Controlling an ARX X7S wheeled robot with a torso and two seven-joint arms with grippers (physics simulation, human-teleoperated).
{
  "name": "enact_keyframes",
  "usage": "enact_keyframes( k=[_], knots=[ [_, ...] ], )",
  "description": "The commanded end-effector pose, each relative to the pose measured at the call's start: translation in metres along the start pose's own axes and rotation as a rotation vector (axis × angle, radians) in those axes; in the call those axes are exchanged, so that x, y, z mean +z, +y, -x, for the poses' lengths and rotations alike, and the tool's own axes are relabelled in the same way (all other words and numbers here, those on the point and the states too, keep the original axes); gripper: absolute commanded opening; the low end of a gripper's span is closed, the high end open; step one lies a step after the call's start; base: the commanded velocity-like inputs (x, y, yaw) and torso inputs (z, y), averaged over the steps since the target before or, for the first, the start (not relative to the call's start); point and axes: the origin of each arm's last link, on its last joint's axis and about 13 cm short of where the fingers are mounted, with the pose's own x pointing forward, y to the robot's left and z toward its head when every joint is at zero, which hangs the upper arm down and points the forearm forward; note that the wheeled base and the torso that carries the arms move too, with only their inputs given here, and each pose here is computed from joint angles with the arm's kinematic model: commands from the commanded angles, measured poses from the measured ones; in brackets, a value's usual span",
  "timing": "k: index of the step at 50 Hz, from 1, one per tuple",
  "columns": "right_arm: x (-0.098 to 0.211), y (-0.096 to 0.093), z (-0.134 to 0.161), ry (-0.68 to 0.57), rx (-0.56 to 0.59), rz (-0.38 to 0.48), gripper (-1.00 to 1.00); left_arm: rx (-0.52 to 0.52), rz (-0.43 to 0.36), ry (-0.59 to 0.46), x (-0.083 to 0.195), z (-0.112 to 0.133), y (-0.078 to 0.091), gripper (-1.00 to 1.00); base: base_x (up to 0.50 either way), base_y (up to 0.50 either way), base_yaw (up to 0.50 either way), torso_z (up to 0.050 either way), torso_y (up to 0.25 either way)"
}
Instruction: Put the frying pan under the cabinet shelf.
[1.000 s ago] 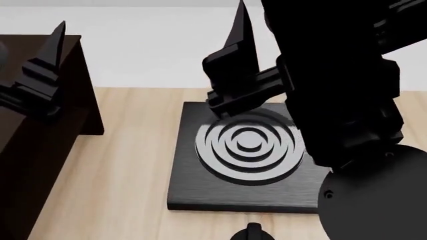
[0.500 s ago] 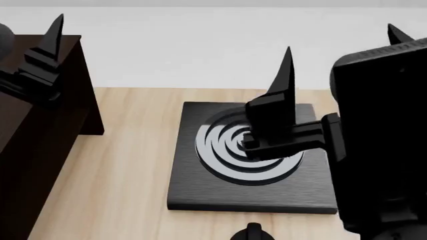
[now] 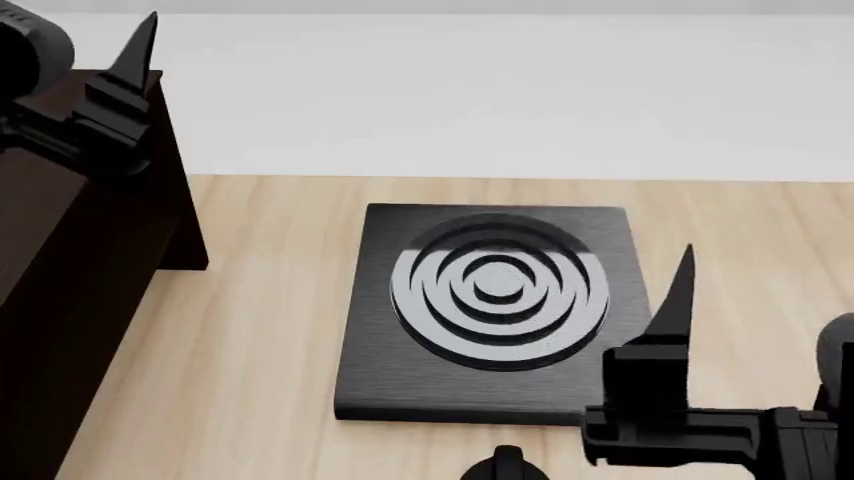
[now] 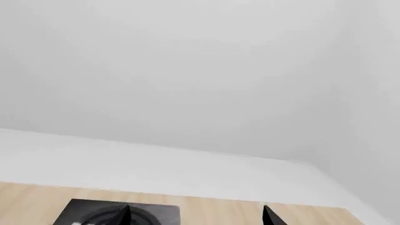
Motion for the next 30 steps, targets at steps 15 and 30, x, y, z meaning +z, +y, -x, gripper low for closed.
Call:
enact_keyframes(
  k=[15, 30],
  knots=[
    [-0.029, -0.016, 0.026, 0.11, -0.115, -0.052, 1.0, -0.02, -0.02, -0.016, 0.006, -0.008, 0.0, 1.0, 0.0, 0.0, 0.0, 0.0, 0.0],
    [-0.052, -0.028, 0.033, 0.221, -0.199, -0.054, 1.0, -0.037, -0.033, -0.03, 0.014, -0.012, -0.004, 1.0, 0.0, 0.0, 0.0, 0.0, 0.0]
  ],
)
